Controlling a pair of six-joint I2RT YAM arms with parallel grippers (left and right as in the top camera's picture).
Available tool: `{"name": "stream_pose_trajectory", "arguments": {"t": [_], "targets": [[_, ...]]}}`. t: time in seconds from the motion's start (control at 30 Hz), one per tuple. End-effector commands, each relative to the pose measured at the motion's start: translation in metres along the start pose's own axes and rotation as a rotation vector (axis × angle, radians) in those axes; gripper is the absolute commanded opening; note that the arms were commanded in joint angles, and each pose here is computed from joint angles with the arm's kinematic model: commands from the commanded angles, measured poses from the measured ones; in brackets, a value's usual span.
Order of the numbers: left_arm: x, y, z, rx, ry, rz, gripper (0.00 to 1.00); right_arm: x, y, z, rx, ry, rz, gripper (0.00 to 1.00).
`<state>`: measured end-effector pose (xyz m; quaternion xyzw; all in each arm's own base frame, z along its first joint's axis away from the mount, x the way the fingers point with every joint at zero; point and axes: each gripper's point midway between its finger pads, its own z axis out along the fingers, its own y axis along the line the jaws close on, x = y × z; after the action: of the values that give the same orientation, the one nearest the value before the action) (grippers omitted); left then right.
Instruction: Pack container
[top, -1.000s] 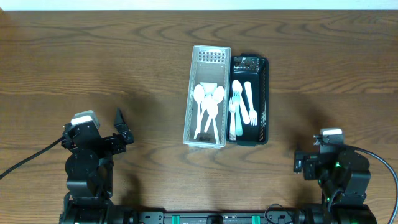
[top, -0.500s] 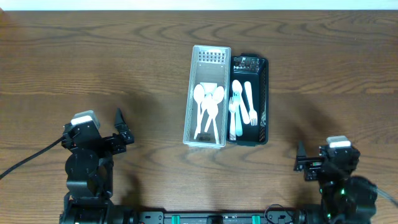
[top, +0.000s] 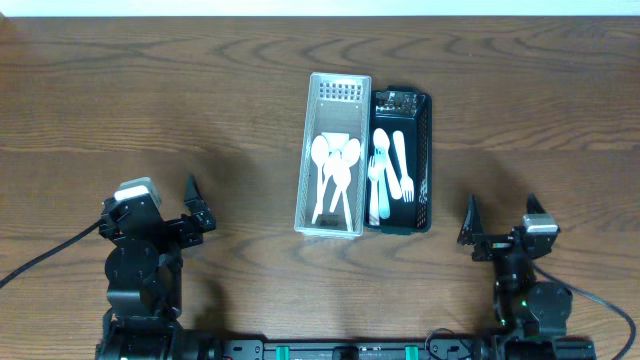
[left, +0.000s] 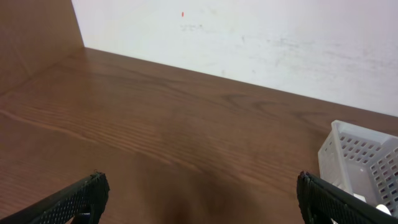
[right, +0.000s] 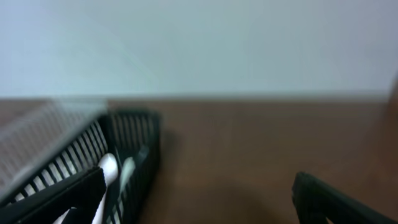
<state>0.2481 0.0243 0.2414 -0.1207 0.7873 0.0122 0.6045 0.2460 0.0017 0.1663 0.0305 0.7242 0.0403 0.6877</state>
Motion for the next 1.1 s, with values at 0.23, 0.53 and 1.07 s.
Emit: {"name": "stream_pose_trajectory", "arguments": {"t": [0.23, 0.53, 1.07], "targets": [[0.0009, -0.0012, 0.0004, 0.005, 0.003, 0.018, 0.98, 0.0077, -0.0108, 0.0004, 0.065, 0.011, 0.064, 0.99], [0.0009, -0.0012, 0.0004, 0.005, 0.003, 0.018, 0.98, 0.0078, -0.0108, 0.0004, 0.065, 0.012, 0.064, 0.99], [-0.0003, -0.0013, -0.0011, 0.008, -0.005, 0.016, 0.98, 0.0078, -0.0108, 0.0004, 0.065, 0.012, 0.064, 0.99]]}}
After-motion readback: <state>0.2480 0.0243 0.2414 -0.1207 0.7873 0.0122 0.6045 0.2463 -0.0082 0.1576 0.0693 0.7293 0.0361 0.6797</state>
